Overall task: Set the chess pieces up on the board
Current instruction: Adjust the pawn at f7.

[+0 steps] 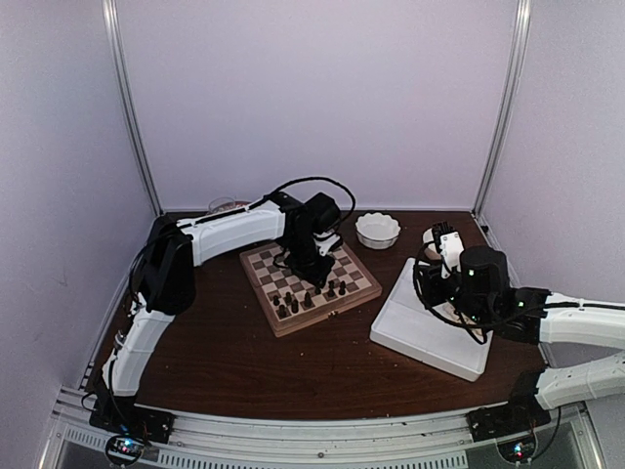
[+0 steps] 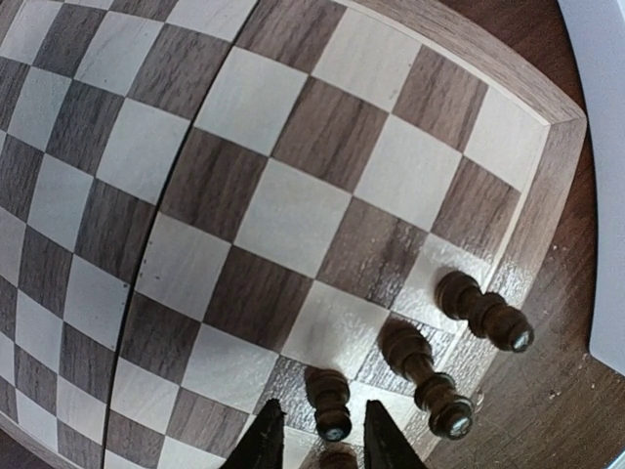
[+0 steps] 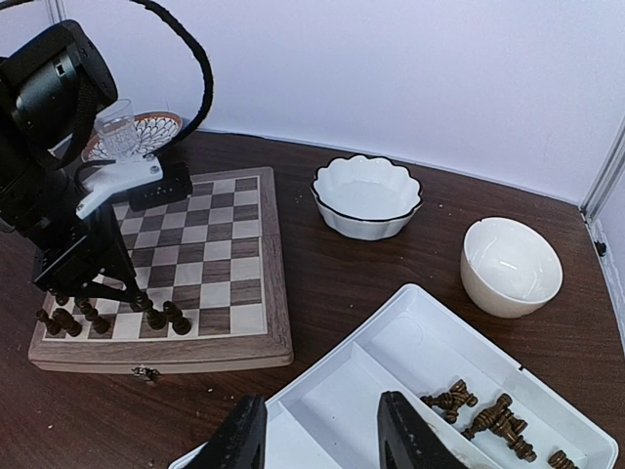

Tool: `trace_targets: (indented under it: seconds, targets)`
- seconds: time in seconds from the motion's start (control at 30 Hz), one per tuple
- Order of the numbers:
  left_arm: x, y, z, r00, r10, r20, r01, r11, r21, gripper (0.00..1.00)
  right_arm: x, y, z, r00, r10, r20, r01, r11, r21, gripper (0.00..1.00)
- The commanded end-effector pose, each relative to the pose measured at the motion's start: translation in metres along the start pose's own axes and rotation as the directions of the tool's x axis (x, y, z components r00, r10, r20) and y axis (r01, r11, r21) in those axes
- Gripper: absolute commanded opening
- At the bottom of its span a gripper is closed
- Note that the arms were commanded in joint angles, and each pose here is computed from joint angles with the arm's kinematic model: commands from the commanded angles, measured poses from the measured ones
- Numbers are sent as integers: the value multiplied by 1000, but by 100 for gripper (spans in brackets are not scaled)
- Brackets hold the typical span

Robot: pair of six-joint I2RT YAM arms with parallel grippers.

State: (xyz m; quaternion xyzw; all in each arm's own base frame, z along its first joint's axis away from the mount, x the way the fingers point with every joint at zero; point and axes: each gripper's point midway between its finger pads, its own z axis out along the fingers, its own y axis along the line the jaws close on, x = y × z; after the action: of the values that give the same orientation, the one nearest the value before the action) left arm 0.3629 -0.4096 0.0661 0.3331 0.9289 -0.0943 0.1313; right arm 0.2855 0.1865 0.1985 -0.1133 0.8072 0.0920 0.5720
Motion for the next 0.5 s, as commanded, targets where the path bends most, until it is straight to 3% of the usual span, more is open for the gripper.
trace_targets:
  seconds: [0.0, 0.47]
  targets:
    - [3, 2, 10, 1000, 15, -18, -16, 1000, -18, 29, -5, -3, 0, 1000, -2, 17, 2, 1000, 14, 41]
    - [4, 3, 10, 1000, 19, -23, -20, 1000, -24, 19, -5, -4, 0, 1000, -2, 17, 2, 1000, 15, 41]
